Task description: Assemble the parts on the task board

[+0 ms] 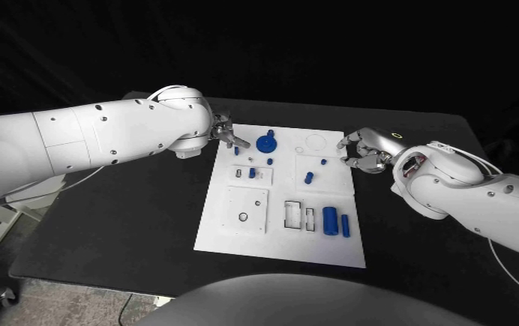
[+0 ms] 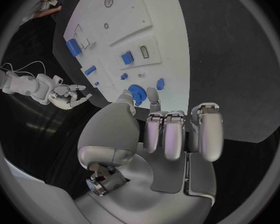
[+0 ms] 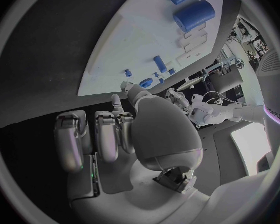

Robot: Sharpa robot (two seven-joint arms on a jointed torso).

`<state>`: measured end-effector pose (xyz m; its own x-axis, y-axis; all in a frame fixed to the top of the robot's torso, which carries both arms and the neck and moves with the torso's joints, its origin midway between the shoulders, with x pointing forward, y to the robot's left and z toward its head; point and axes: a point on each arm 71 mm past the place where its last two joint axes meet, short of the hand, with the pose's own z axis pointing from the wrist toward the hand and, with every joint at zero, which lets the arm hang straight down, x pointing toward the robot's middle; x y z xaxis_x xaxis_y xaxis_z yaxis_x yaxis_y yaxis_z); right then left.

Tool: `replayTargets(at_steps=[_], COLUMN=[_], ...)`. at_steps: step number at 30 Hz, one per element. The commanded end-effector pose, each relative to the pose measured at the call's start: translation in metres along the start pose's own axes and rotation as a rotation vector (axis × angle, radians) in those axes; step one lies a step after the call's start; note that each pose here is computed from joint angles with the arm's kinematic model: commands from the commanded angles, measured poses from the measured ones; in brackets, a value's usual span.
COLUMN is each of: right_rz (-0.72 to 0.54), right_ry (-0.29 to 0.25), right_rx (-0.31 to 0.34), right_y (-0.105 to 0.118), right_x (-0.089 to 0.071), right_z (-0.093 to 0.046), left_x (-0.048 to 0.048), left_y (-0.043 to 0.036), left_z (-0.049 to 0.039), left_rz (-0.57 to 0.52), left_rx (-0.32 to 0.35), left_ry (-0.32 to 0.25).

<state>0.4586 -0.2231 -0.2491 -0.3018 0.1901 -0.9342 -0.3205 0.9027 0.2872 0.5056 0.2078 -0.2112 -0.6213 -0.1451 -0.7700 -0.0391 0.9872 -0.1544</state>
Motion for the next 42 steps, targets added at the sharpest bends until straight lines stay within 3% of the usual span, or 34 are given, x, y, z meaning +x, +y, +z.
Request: replayTargets(at_steps=[1,8,17,42], right_rz=[0.000,0.005,0.008,0.013], right_ry=[0.007,-0.007,-0.011,-0.020], right_rx=[-0.007,-0.012,-0.006,-0.004], right_y=[0.003,0.002,-0.001,-0.002], right_x=[0.001,0.000,-0.002,-0.003], right_z=[-0.001,-0.002,-0.004,-0.006], left_x=[-0.0016,-0.0014,-0.0014,0.0090], left_y=[0.0036,0.0076,0.0117,0.0056], left_z=[0.0051,0.0163,0.0240,0.0396], left_rz=[0.020,0.019,0.020,0.031], left_rx=[-0.023,-0.048,-0.063,-0.059], left_ry=[0.026,0.007,0.000,0.049])
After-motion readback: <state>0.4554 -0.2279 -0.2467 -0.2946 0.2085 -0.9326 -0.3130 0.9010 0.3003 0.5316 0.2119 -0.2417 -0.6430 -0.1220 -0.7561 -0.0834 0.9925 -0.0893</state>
